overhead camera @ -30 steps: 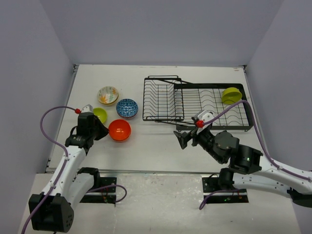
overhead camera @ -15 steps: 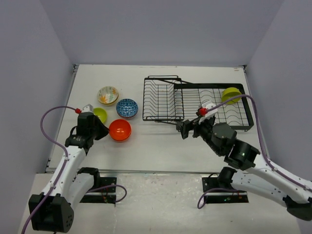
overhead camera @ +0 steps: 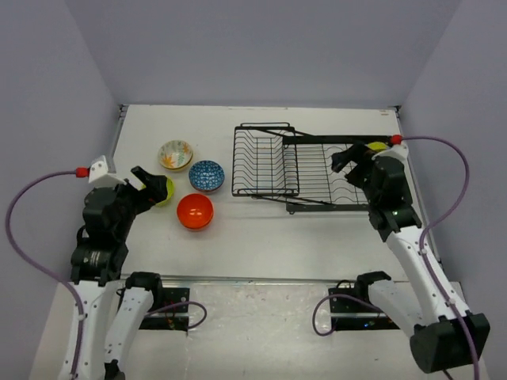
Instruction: Unload the bowls from the dish rack
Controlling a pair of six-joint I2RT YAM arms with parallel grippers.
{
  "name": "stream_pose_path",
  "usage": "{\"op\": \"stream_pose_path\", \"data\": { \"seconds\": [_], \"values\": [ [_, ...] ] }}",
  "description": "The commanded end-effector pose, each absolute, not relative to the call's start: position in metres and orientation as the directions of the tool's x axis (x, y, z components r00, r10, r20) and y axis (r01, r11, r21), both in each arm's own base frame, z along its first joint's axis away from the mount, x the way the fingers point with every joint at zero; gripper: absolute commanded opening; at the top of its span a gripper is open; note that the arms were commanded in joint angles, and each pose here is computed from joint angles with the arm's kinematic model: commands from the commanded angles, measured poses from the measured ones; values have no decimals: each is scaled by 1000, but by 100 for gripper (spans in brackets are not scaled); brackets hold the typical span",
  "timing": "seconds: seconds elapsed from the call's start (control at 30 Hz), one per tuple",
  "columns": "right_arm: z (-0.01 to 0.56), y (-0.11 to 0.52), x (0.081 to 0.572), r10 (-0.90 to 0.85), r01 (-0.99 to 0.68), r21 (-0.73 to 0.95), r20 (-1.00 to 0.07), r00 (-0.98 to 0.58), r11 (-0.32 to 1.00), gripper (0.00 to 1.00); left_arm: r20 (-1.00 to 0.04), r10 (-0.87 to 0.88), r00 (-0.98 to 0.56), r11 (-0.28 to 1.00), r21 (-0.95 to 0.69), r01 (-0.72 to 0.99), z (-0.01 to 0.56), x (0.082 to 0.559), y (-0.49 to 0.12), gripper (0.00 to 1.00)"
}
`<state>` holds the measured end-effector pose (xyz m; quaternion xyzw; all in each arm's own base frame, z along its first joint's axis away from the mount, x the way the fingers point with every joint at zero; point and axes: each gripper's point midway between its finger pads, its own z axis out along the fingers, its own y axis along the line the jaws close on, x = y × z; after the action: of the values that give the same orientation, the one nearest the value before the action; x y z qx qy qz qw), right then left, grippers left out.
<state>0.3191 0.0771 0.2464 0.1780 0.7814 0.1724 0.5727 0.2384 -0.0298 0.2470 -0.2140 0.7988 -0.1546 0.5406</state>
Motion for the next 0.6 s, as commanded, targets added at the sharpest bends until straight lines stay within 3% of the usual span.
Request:
{"op": "stream_pose_path", "data": {
  "seconds": [0.0, 0.07, 0.13, 0.37, 0.57],
  "values": [
    [267, 66, 350, 758, 93, 765, -599, -259, 637, 99, -905, -403, -137, 909, -380, -170, 312, 218, -2, 100],
    [252, 29, 370, 913, 229, 886, -373, -165, 403, 99, -931, -357, -80, 921, -335, -200, 323, 215, 10, 100],
    [244, 3, 382, 952, 269, 914, -299, -63, 305, 99, -941, -332, -61, 924, -312, -223, 321, 216, 17, 100],
    [212, -59, 420, 963, 328, 938, -185, 196, 114, 96, -942, -326, -77, 929, -304, -213, 298, 221, 14, 100],
    [182, -80, 455, 969, 341, 938, -142, 203, 66, 91, -942, -325, -86, 938, -309, -159, 295, 222, 4, 100]
  ]
}}
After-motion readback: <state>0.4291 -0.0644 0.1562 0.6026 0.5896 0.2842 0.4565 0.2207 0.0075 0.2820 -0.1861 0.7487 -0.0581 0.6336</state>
